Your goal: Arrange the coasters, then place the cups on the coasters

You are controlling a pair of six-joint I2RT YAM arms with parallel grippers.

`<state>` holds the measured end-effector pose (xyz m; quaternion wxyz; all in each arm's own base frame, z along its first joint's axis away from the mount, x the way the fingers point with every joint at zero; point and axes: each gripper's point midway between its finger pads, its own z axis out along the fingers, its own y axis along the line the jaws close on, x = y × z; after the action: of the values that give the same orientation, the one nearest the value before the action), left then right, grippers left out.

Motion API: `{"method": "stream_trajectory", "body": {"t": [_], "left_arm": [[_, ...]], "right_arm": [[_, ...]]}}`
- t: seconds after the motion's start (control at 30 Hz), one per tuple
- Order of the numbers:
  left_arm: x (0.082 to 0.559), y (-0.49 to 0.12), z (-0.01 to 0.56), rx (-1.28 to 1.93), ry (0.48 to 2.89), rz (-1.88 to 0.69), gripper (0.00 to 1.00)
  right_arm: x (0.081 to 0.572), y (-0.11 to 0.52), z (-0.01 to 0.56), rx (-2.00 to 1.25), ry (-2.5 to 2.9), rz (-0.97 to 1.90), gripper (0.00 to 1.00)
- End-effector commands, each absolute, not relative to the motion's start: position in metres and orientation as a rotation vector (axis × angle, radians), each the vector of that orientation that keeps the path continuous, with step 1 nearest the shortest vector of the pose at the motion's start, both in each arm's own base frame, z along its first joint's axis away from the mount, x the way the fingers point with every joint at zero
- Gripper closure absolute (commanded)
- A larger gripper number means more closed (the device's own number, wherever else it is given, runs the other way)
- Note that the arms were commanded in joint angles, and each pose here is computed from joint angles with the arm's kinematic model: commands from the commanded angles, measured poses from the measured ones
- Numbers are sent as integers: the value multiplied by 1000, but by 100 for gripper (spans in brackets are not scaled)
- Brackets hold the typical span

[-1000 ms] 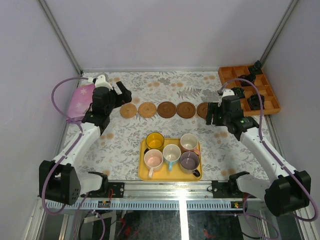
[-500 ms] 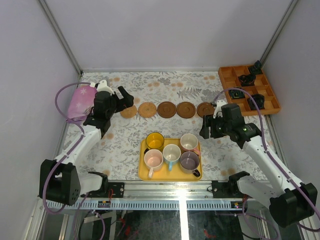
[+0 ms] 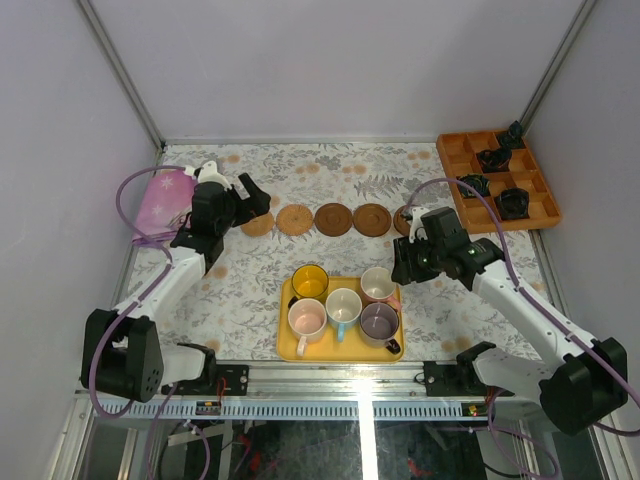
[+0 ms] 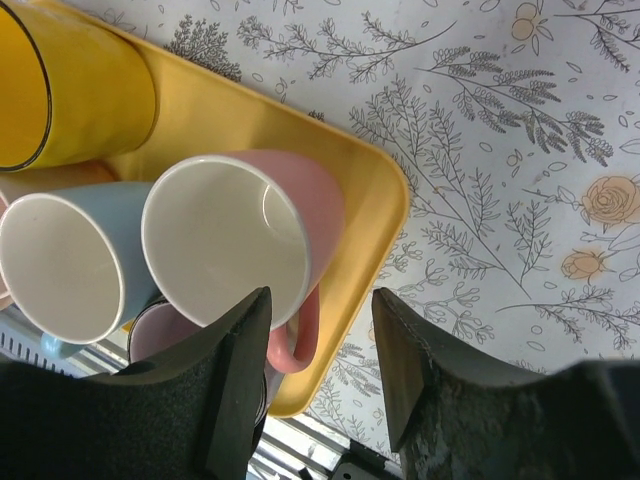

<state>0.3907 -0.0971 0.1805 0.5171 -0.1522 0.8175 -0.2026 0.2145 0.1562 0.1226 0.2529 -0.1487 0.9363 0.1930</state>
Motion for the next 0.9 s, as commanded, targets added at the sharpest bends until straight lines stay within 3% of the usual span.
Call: {"method": "stream_trajectory", "body": {"t": [0.0, 0.4, 0.87], "left_arm": [[397, -98, 188, -361, 1927, -502, 0], [405, -106, 176, -342, 1986, -524, 0], [408, -103, 178, -324, 1984, -487, 0]], "right_arm": [[205, 160, 143, -407, 2532, 562, 48], [171, 155, 137, -316, 2649, 584, 48], [222, 170, 127, -283, 2547, 515, 49]]}}
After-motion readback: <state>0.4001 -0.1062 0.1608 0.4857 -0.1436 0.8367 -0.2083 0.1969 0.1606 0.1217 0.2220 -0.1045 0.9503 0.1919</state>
